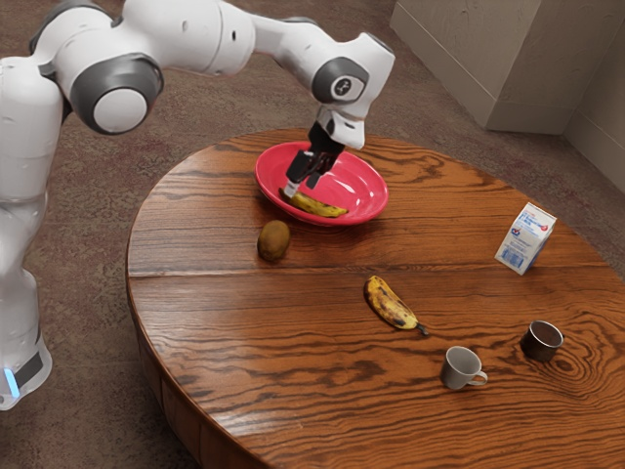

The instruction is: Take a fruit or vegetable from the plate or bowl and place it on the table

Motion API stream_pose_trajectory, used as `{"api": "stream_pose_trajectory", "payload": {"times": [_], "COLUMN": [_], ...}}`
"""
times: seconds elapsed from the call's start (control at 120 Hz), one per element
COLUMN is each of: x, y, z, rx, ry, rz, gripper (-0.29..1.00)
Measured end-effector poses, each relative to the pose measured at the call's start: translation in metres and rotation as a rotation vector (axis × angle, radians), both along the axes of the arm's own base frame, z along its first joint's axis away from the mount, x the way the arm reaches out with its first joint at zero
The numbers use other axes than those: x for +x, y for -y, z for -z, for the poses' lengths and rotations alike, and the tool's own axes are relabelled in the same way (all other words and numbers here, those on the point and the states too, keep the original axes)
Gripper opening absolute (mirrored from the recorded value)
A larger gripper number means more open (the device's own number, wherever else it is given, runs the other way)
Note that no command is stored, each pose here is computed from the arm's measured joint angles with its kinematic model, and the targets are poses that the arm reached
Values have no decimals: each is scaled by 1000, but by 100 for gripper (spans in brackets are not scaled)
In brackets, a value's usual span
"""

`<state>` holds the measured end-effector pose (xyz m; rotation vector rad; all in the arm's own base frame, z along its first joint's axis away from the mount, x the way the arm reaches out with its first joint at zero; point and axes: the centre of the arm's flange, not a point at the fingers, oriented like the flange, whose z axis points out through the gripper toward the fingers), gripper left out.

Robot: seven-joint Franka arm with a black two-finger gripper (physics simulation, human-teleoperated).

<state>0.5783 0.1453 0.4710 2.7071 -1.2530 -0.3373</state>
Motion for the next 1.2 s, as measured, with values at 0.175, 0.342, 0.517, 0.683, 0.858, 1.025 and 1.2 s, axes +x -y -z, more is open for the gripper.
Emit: {"api": "stream_pose_trajectory", "payload": {"times": [0.175, 0.342, 0.517, 0.683, 0.858, 1.025, 1.2], "x": [4, 4, 6, 7, 11, 14, 15], "y": [6, 0, -1, -2, 0, 1, -1], "z": [8, 10, 12, 11, 21, 29, 30], "rx": [0, 2, 4, 8, 15, 21, 20], "ry": [-7, -4, 4, 15, 5, -1, 6], "rz": [6, -3, -6, -8, -6, -3, -8], "gripper": [68, 68, 60, 52, 46, 45, 37]}}
